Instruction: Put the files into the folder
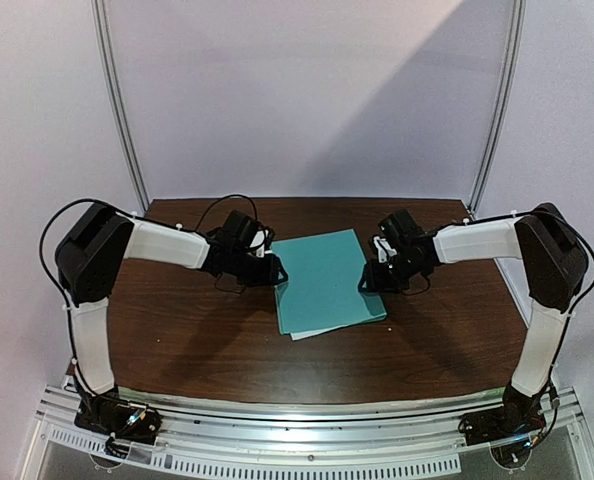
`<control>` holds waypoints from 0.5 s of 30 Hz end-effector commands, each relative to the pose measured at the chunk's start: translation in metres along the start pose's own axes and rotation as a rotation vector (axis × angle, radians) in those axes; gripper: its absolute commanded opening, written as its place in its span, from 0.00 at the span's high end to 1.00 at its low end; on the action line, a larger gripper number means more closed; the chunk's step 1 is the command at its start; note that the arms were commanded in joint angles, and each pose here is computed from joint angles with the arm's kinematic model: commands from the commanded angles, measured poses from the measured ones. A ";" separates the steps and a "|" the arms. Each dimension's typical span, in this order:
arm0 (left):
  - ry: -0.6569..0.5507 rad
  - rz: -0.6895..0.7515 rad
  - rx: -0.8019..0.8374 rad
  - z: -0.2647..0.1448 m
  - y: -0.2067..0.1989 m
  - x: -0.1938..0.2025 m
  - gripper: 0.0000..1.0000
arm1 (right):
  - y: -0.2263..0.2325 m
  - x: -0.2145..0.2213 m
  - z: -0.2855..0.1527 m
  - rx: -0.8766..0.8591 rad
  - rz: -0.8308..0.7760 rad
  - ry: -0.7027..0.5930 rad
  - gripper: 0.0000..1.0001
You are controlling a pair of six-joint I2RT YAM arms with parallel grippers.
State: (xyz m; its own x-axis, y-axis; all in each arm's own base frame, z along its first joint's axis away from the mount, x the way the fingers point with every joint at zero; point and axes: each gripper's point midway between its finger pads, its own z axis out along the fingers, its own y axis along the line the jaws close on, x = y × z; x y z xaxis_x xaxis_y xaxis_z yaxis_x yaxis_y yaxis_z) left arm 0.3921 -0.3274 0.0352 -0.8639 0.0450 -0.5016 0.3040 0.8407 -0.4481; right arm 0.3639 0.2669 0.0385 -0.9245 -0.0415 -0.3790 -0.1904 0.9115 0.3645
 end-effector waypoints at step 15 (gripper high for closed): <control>0.161 0.064 0.245 0.071 -0.119 0.059 0.62 | -0.080 0.032 -0.049 0.204 0.109 -0.014 0.57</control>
State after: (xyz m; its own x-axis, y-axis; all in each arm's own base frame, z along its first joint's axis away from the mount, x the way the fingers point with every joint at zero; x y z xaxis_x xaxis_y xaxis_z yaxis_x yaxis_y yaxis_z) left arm 0.3820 -0.4212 0.0384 -0.8450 0.0957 -0.5261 0.4144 0.7389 -0.5313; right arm 0.3429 0.1929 0.0385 -0.9300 0.0452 -0.3647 -0.0561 0.9634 0.2622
